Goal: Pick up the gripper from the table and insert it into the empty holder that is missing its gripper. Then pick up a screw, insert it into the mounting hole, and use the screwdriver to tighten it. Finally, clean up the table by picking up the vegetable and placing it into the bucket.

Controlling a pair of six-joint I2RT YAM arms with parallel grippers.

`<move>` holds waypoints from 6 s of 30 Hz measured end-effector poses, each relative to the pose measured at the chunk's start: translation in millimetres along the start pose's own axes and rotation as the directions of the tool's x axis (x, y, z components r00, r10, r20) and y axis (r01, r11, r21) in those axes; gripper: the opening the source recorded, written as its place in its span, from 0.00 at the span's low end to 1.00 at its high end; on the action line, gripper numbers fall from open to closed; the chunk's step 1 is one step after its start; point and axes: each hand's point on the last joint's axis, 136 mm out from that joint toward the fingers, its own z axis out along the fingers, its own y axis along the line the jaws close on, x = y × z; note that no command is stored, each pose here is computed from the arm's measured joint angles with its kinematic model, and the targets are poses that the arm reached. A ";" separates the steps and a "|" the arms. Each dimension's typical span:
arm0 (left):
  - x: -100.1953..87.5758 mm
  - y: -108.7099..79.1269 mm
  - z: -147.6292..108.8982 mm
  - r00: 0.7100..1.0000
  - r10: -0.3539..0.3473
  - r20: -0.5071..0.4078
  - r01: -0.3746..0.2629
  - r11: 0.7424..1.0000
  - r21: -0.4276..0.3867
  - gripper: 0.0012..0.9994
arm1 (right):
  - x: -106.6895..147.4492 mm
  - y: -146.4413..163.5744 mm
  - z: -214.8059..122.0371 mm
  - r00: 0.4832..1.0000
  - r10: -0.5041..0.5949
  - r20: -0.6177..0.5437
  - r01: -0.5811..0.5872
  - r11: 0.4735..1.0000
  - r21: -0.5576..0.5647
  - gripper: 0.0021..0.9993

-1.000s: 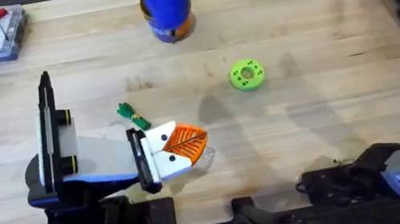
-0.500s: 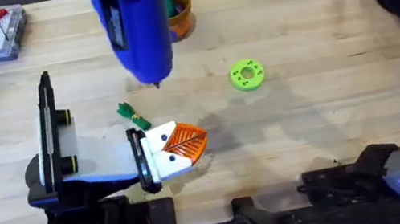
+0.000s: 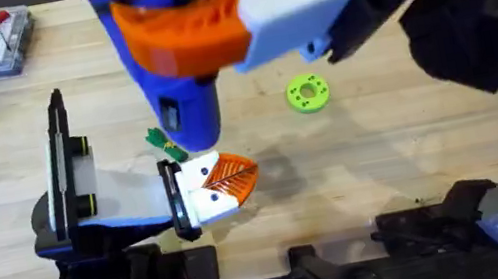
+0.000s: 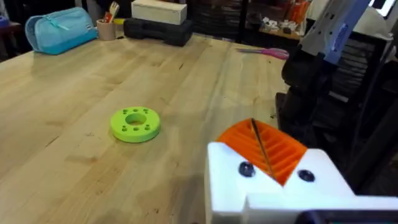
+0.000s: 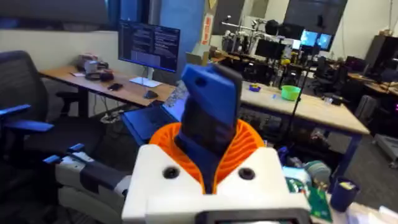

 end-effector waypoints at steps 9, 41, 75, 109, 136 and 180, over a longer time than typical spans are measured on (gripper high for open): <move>-0.7 5.7 -0.1 1.000 0.007 0.001 -0.006 0.999 -0.033 0.01 | 13.3 9.5 5.0 0.999 0.033 -0.008 -0.034 0.999 -0.029 0.05; -1.2 8.6 -0.2 1.000 0.010 0.002 -0.010 0.999 -0.050 0.01 | 38.3 15.1 10.6 0.999 0.043 -0.032 -0.044 0.998 -0.043 0.05; -1.2 8.7 -0.2 1.000 0.010 0.002 -0.010 0.999 -0.050 0.01 | 64.9 19.9 16.4 0.998 -0.057 -0.031 0.056 0.998 -0.028 0.05; -1.2 8.6 -0.2 1.000 0.010 0.002 -0.010 0.999 -0.050 0.01 | 88.6 6.5 11.8 0.997 -0.031 -0.077 0.031 1.000 0.001 0.05; -1.2 8.6 -0.2 1.000 0.010 0.002 -0.010 0.999 -0.050 0.01 | 91.0 3.7 9.3 0.996 -0.020 -0.086 0.021 1.000 0.011 0.05; -1.2 8.8 -0.2 1.000 0.010 0.002 -0.010 0.999 -0.051 0.01 | 100.1 0.6 9.7 0.995 -0.016 -0.099 0.017 1.000 0.012 0.05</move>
